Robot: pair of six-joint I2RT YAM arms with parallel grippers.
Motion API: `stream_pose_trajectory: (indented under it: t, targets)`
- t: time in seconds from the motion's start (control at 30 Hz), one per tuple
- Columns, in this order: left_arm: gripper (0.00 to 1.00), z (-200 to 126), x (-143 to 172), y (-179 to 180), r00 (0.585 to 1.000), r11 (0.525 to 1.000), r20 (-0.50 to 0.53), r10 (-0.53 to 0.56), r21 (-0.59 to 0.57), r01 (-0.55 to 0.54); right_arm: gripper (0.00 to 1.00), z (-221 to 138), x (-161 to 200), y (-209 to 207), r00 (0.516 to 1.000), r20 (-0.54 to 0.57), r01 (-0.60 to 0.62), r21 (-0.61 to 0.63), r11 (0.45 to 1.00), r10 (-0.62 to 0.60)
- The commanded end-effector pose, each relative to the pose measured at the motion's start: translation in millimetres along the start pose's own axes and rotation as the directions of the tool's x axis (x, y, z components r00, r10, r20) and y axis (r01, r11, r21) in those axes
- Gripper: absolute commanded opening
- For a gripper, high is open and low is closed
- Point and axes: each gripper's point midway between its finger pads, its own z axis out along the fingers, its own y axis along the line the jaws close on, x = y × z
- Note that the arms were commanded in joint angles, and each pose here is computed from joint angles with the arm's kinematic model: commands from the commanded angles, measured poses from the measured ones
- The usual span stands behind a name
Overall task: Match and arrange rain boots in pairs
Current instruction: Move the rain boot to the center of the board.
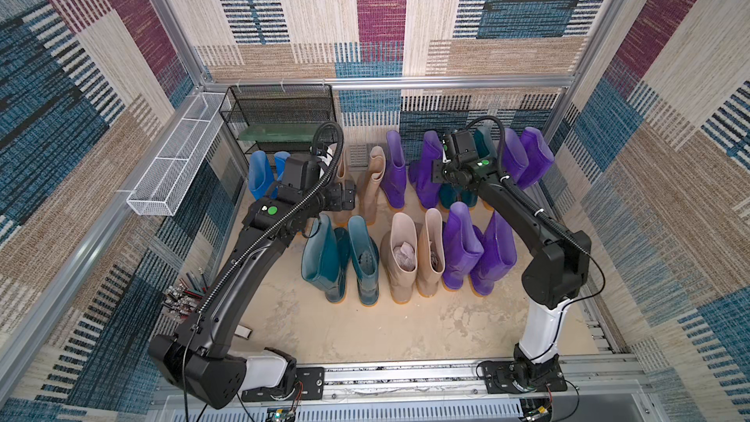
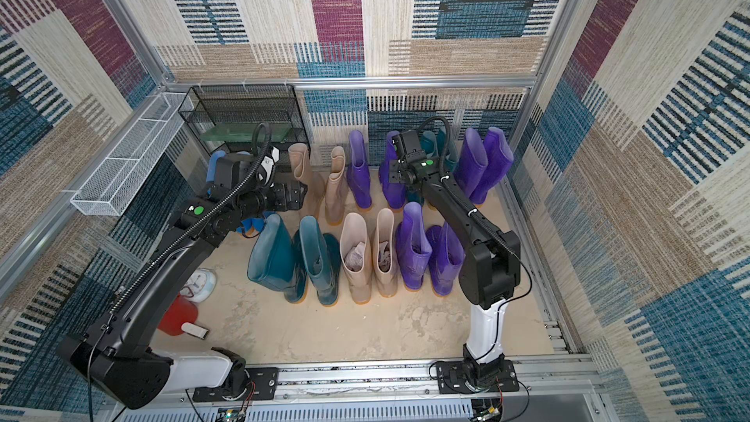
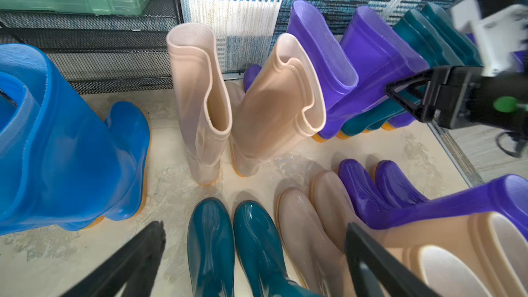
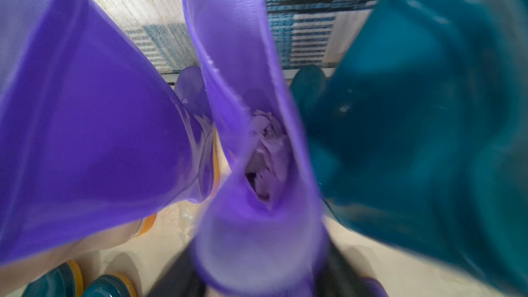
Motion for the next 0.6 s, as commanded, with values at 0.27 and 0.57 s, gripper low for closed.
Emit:
stream_pose_trajectory:
  t: [0.27,0.57]
  targets:
    - [1.00,0.3,-8.6,18.9,0.997,1.000,0.071,-0.012,-0.018,0.013,0.00,2.6,-21.4,68.1,0.999,0.029,-0.006,-0.195,0.981,0.012]
    - [1.00,-0.4,-7.4,18.3,0.997,1.000,0.073,-0.021,-0.006,0.022,0.00,-5.7,4.5,55.7,1.000,-0.025,0.004,-0.166,0.986,-0.008]
